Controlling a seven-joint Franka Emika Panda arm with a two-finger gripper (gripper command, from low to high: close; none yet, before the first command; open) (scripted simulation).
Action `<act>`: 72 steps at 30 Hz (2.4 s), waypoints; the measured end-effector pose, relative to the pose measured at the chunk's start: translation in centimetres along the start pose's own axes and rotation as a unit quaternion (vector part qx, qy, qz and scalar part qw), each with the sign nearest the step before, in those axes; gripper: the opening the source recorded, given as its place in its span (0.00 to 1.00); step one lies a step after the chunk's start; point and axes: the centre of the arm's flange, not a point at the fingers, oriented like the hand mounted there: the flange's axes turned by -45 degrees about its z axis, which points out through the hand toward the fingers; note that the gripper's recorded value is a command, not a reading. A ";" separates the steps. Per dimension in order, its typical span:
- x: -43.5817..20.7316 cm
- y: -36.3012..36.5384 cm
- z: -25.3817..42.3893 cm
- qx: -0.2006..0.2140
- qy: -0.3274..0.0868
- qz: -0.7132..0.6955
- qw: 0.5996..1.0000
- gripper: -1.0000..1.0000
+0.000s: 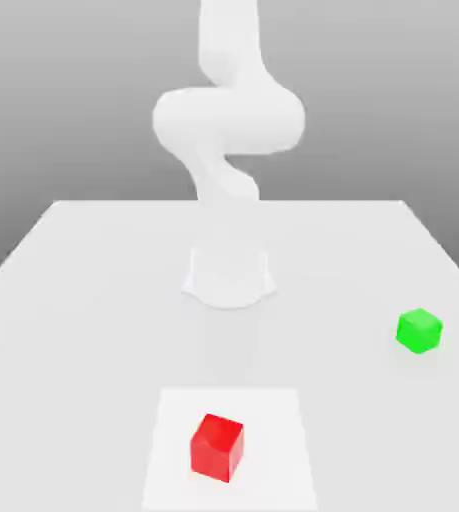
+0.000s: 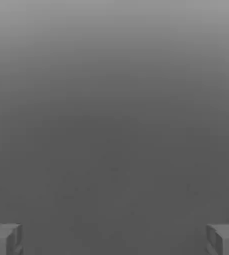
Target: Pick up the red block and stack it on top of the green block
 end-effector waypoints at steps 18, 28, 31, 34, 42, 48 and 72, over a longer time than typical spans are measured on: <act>-14.1 -0.3 29.7 0.124 -0.211 -0.338 0.909 0.50; -27.1 -0.4 39.1 0.200 -0.292 -0.482 0.801 0.50; -29.5 -0.5 41.6 0.203 -0.294 -0.486 0.798 0.50; -30.9 -0.6 42.9 0.203 -0.294 -0.486 0.797 0.00; -29.6 -0.5 41.6 0.204 -0.295 -0.486 0.797 0.00; -26.9 -6.8 37.4 0.221 -0.285 -0.510 0.781 0.00; -45.0 -35.9 23.2 0.269 -0.236 -0.667 0.653 1.00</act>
